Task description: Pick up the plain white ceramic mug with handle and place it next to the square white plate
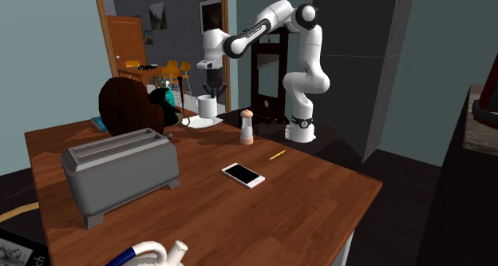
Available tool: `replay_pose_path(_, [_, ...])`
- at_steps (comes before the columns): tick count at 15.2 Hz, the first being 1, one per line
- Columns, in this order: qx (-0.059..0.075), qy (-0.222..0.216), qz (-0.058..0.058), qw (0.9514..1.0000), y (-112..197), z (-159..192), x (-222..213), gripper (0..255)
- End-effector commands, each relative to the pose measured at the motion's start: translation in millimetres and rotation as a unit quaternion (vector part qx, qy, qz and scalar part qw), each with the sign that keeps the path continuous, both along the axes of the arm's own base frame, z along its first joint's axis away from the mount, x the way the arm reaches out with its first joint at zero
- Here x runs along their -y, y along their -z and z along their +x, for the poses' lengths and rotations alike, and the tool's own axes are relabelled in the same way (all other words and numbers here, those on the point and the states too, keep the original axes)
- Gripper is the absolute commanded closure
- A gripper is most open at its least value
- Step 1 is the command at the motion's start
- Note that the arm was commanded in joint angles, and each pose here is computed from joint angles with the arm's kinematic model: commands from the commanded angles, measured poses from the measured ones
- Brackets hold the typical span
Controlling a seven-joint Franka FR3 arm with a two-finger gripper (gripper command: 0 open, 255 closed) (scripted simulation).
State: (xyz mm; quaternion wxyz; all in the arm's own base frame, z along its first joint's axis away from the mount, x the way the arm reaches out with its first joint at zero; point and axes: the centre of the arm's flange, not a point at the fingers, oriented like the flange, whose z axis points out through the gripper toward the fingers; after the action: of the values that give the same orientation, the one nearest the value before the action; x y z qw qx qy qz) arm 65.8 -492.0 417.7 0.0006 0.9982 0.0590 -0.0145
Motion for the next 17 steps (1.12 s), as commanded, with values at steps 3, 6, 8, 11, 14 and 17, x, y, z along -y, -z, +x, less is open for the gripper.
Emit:
replay_pose_path(3, [0.000,-0.001,0.000,1.0000,-2,-51,10,255])
replay_pose_path(6, [0.000,-0.001,0.000,1.0000,-2,-90,17,255])
replay_pose_path(8, [0.000,-0.001,0.000,1.0000,-2,-108,21,255])
replay_pose_path(11, [0.000,-0.001,0.000,1.0000,14,-108,21,255])
replay_pose_path(14, [0.000,-0.001,0.000,1.0000,30,-108,21,255])
replay_pose_path(17, [0.000,-0.001,0.000,1.0000,45,-108,21,255])
